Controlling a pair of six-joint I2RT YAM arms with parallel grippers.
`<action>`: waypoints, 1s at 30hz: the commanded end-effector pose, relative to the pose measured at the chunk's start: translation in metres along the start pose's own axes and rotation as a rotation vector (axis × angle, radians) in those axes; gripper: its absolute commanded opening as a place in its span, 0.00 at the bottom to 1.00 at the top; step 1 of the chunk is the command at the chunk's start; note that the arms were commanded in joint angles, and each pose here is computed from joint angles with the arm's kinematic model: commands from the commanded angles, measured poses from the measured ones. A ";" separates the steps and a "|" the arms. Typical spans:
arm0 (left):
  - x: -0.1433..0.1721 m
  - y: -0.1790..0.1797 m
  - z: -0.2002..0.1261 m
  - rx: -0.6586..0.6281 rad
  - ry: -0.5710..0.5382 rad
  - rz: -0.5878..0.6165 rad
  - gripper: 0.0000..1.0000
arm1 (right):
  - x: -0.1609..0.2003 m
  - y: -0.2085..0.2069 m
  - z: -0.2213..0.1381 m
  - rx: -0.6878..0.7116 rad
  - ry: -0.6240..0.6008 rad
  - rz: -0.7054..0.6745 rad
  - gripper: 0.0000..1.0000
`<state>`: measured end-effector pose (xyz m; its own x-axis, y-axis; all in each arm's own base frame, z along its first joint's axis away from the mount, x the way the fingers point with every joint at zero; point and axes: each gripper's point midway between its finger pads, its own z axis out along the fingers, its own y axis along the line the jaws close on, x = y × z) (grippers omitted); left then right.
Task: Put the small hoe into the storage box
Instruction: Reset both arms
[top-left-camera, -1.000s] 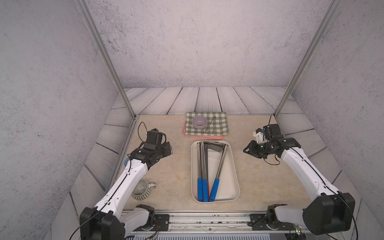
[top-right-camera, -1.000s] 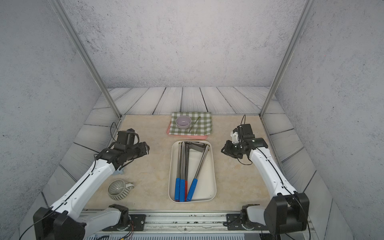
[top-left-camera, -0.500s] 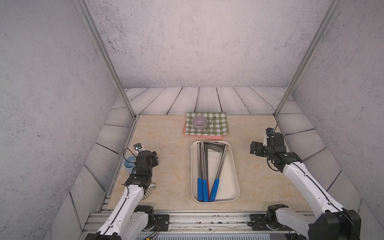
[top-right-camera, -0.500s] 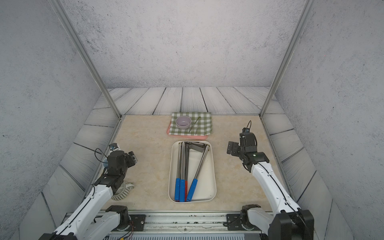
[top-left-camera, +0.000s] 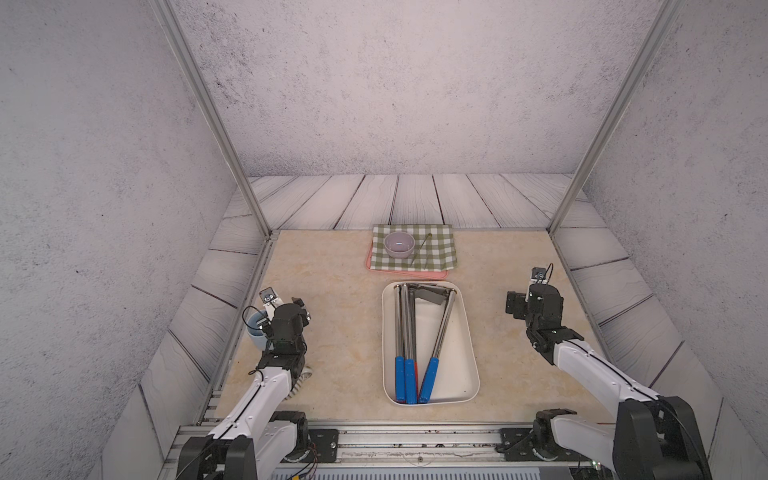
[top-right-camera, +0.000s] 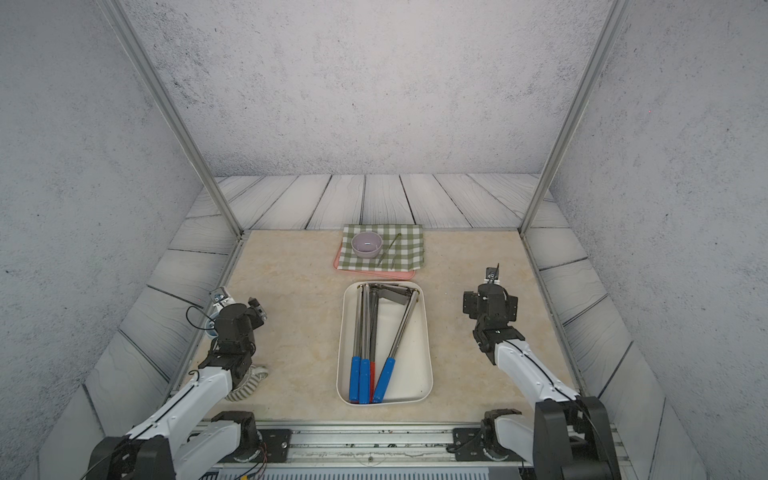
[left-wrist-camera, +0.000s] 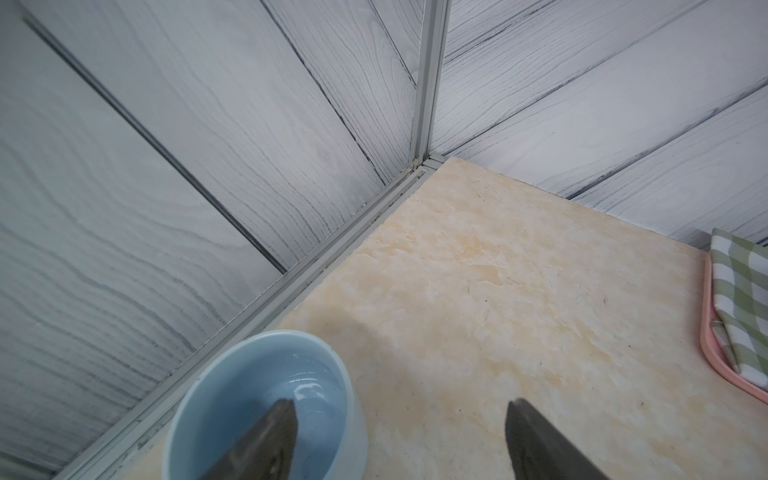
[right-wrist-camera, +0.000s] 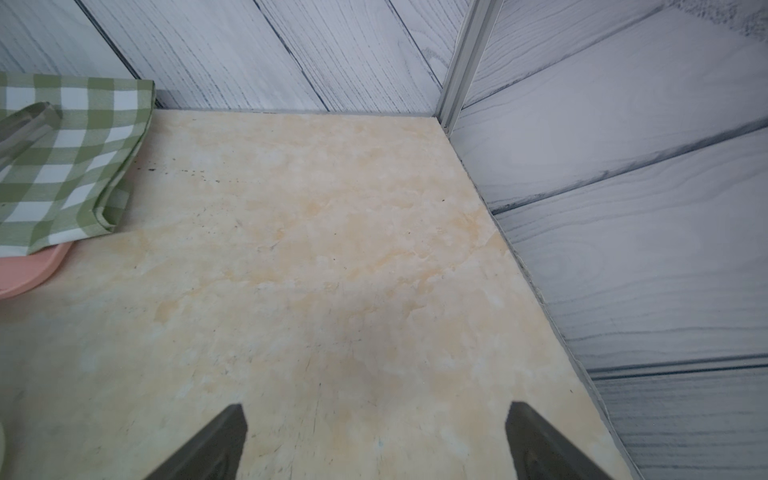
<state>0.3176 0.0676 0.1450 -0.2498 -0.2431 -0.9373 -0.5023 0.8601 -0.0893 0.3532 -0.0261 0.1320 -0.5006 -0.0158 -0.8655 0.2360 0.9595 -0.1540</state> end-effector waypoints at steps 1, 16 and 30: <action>0.000 0.006 0.004 -0.024 -0.039 0.008 0.81 | -0.014 0.002 0.009 -0.006 -0.110 0.046 0.99; 0.000 -0.018 0.034 0.021 -0.097 0.126 0.81 | 0.013 0.024 0.047 -0.084 -0.160 0.032 0.99; 0.026 -0.061 0.070 0.166 -0.039 0.253 0.98 | 0.014 0.019 0.058 -0.087 -0.091 0.058 0.99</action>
<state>0.3905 0.0419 0.0912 -0.3591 -0.0161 -0.9332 -0.2958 0.9502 0.0975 0.3955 -0.0252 0.0857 -0.4108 0.0073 -0.9117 0.1901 0.9787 -0.0778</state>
